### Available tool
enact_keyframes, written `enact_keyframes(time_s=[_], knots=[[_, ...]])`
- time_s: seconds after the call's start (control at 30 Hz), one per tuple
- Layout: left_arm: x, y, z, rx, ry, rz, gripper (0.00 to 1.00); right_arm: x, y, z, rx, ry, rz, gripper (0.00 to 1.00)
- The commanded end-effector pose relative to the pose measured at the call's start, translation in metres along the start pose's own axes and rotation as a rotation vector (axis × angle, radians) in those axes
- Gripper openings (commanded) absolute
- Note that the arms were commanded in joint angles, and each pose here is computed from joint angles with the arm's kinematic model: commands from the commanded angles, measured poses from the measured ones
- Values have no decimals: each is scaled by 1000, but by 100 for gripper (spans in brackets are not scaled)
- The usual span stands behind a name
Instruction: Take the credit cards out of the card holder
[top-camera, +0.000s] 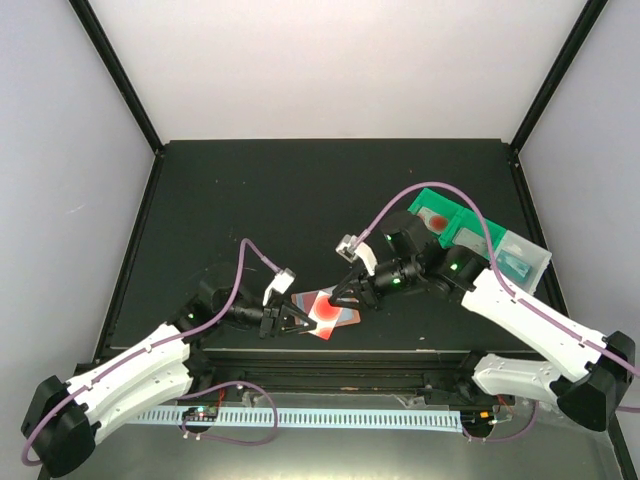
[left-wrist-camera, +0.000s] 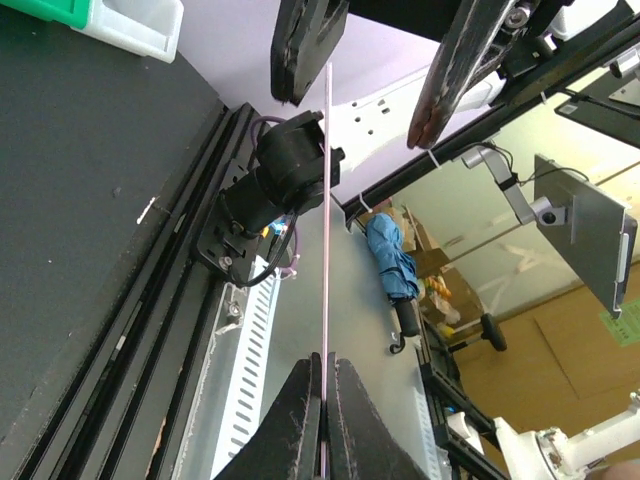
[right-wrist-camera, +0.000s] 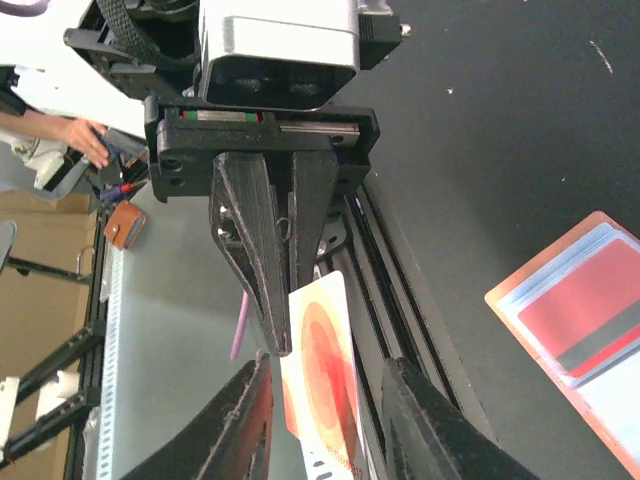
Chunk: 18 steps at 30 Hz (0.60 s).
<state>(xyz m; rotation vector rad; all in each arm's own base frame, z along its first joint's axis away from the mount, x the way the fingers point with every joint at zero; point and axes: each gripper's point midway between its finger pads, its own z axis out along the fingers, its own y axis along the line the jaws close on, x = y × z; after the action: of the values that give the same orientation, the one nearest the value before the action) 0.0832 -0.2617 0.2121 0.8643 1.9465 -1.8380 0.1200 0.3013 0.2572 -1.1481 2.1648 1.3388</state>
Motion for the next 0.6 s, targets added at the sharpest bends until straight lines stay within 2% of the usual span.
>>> enact_keyframes(time_s=[0.0, 0.23, 0.33, 0.4, 0.43, 0.5, 0.57], knots=[[-10, -16, 0, 36, 4, 75, 2, 8, 9, 5, -75, 36, -9, 31], [-10, -15, 0, 31, 8, 76, 2, 13, 10, 12, -129, 57, -15, 14], [-10, -15, 0, 29, 6, 78, 2, 14, 10, 14, -138, 63, -16, 2], [-11, -14, -1, 17, 1, 77, 5, 11, 10, 13, -133, 50, -23, 1], [-12, -11, 0, 2, -3, 75, 15, 9, 10, 12, -125, 40, -27, 1], [-16, -6, -1, -46, -16, 71, 45, 4, 9, 8, -94, 12, -32, 1], [-20, -1, -3, -92, -34, 69, 60, -2, 4, 5, -48, -16, -28, 1]])
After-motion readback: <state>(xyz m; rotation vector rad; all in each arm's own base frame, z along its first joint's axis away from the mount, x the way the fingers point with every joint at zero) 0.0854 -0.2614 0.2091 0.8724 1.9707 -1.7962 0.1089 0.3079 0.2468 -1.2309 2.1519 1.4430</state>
